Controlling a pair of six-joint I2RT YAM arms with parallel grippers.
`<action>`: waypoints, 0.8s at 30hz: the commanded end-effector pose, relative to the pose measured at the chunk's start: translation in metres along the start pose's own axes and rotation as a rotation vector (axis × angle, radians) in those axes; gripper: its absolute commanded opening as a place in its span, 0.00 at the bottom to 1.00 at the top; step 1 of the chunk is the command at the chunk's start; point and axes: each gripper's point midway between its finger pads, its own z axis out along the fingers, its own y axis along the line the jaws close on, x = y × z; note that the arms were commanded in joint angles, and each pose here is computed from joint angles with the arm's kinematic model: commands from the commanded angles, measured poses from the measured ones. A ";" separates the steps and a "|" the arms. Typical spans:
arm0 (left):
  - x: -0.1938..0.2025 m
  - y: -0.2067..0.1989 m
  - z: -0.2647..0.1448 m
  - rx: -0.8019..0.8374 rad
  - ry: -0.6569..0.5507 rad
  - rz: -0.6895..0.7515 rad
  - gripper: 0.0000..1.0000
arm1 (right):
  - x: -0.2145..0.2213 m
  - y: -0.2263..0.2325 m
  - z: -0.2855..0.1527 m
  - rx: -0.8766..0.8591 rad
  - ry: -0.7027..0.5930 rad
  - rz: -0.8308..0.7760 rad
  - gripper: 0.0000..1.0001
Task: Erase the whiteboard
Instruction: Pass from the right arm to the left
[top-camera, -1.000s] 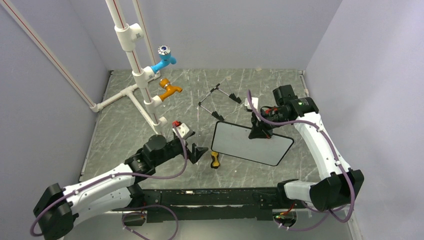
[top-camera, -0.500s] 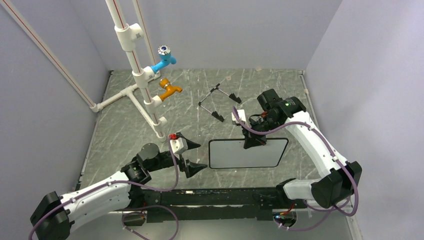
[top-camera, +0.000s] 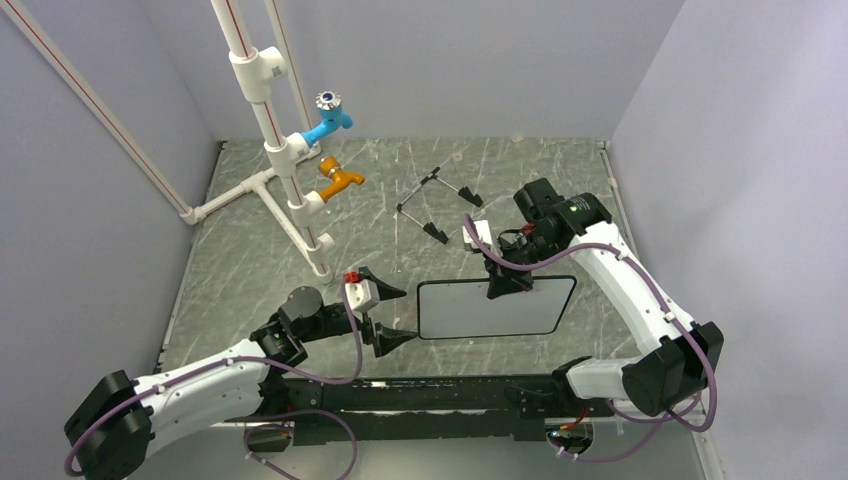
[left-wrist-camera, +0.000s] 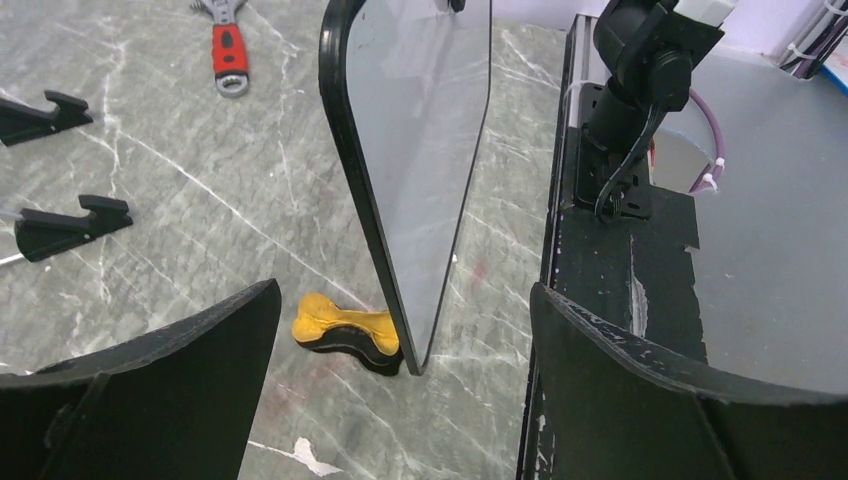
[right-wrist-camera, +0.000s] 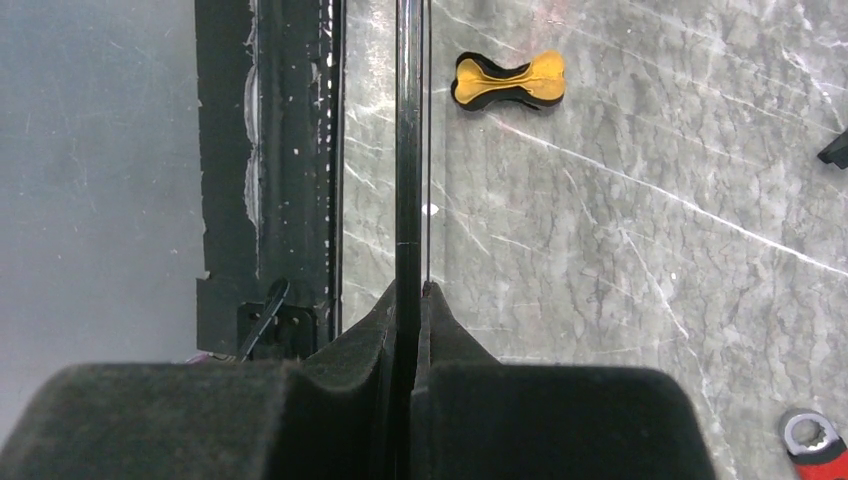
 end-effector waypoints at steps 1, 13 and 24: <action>-0.024 -0.005 0.000 0.039 -0.098 0.079 0.96 | -0.021 0.003 -0.003 -0.025 -0.074 -0.053 0.00; -0.034 0.006 0.033 0.056 -0.071 0.056 0.79 | -0.027 0.004 -0.002 -0.042 -0.101 -0.053 0.00; -0.026 0.002 0.053 0.119 -0.059 -0.045 0.00 | -0.031 -0.003 -0.004 -0.008 -0.109 -0.020 0.06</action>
